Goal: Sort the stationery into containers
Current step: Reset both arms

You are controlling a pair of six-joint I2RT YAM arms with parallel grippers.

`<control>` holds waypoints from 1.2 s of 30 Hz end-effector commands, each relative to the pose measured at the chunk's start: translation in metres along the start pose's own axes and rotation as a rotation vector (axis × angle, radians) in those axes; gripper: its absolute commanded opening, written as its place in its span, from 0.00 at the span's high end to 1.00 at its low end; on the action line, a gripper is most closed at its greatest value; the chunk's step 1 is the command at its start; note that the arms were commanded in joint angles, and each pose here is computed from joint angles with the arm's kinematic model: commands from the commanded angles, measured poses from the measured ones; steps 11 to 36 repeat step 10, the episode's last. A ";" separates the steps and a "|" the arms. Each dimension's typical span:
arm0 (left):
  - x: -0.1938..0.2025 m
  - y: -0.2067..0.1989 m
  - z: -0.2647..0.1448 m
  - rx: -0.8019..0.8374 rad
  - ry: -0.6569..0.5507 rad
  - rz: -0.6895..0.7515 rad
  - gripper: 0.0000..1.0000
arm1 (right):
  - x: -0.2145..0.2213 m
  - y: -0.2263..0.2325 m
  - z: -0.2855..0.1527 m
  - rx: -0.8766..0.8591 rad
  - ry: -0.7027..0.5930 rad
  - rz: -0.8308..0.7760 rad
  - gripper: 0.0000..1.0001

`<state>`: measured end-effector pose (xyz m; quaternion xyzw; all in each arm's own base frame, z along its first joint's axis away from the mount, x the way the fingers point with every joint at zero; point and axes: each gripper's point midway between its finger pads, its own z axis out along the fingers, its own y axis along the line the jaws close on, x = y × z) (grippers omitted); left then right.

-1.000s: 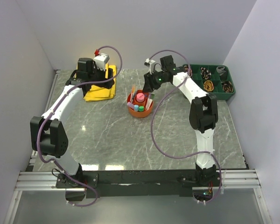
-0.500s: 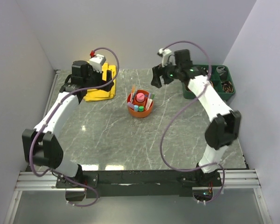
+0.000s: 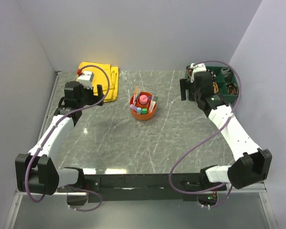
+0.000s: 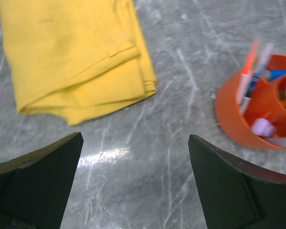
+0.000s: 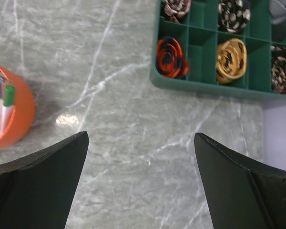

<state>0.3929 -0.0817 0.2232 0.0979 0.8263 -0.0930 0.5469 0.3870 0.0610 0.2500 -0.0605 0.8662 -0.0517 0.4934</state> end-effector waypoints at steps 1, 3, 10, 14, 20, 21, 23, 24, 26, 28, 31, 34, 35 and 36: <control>-0.007 0.033 -0.008 -0.095 -0.101 -0.133 0.01 | -0.013 -0.019 -0.027 0.075 -0.090 0.038 0.00; 0.001 0.040 -0.007 -0.120 -0.103 -0.141 0.00 | -0.011 -0.021 -0.032 0.076 -0.104 0.050 0.00; -0.001 0.042 -0.010 -0.134 -0.116 -0.148 0.01 | -0.006 -0.022 -0.040 0.060 -0.124 0.072 0.00; -0.001 0.042 -0.010 -0.134 -0.116 -0.148 0.01 | -0.006 -0.022 -0.040 0.060 -0.124 0.072 0.00; -0.001 0.042 -0.010 -0.134 -0.116 -0.148 0.01 | -0.006 -0.022 -0.040 0.060 -0.124 0.072 0.00; -0.001 0.042 -0.010 -0.134 -0.116 -0.148 0.01 | -0.006 -0.022 -0.040 0.060 -0.124 0.072 0.00; -0.001 0.042 -0.010 -0.134 -0.116 -0.148 0.01 | -0.006 -0.022 -0.040 0.060 -0.124 0.072 0.00; -0.001 0.042 -0.010 -0.134 -0.116 -0.148 0.01 | -0.006 -0.022 -0.040 0.060 -0.124 0.072 0.00; -0.001 0.042 -0.010 -0.134 -0.116 -0.148 0.01 | -0.006 -0.022 -0.040 0.060 -0.124 0.072 0.00; -0.001 0.042 -0.010 -0.134 -0.116 -0.148 0.01 | -0.006 -0.022 -0.040 0.060 -0.124 0.072 0.00; -0.001 0.042 -0.010 -0.134 -0.116 -0.148 0.01 | -0.006 -0.022 -0.040 0.060 -0.124 0.072 0.00; -0.001 0.042 -0.010 -0.134 -0.116 -0.148 0.01 | -0.006 -0.022 -0.040 0.060 -0.124 0.072 0.00; -0.001 0.042 -0.010 -0.134 -0.116 -0.148 0.01 | -0.006 -0.022 -0.040 0.060 -0.124 0.072 0.00; -0.001 0.042 -0.010 -0.134 -0.116 -0.148 0.01 | -0.006 -0.022 -0.040 0.060 -0.124 0.072 0.00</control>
